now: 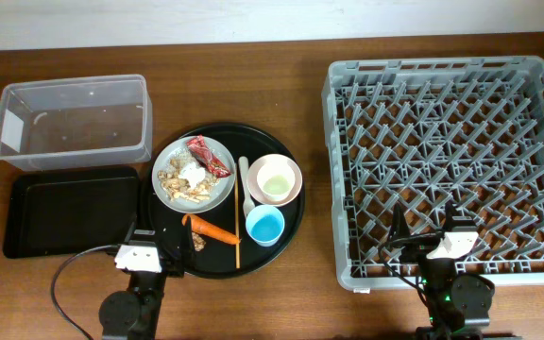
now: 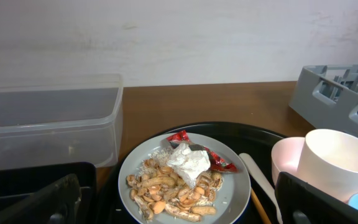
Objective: Sort waste into correct bins and load items into the dishwasher rack
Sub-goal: 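Raise both grippers from rest toward the table items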
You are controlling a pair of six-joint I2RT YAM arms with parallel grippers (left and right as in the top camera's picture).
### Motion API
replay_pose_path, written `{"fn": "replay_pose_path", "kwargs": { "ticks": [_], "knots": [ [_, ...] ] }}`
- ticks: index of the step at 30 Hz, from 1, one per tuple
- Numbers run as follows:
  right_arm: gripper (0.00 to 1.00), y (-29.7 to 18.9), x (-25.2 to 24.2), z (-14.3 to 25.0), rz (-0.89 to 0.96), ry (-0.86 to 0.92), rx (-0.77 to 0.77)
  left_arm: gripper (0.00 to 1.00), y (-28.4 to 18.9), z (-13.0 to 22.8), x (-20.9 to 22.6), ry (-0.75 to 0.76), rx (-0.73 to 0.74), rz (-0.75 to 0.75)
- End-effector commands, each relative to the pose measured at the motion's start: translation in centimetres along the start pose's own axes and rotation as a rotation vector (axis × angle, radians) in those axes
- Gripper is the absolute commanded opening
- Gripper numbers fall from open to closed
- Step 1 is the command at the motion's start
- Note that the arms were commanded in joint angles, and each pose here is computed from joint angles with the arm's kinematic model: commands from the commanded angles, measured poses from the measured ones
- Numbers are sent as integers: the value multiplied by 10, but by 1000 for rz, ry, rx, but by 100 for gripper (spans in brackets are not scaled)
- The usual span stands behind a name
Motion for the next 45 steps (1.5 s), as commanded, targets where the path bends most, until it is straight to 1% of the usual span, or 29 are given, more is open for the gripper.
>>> {"fn": "replay_pose_path", "kwargs": {
  "ticks": [1,42,45],
  "knots": [
    [99,0,2,2,-11,0,3,99,0,2,-1,12,-2,8],
    [99,0,2,2,-11,0,3,99,0,1,-1,12,-3,8],
    [99,0,5,1,-32,9,3,99,0,1,4,12,-4,-30]
  ]
}}
Point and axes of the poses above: each gripper's point midway between its finger pads, its own y axis out along the fingers, its own x axis along the line the jaws close on, z = x × y, the point moved 3 cm from there along -y, back along the fingers, and after that the axes turned 6 degrees about y, right-handed, at the moved point
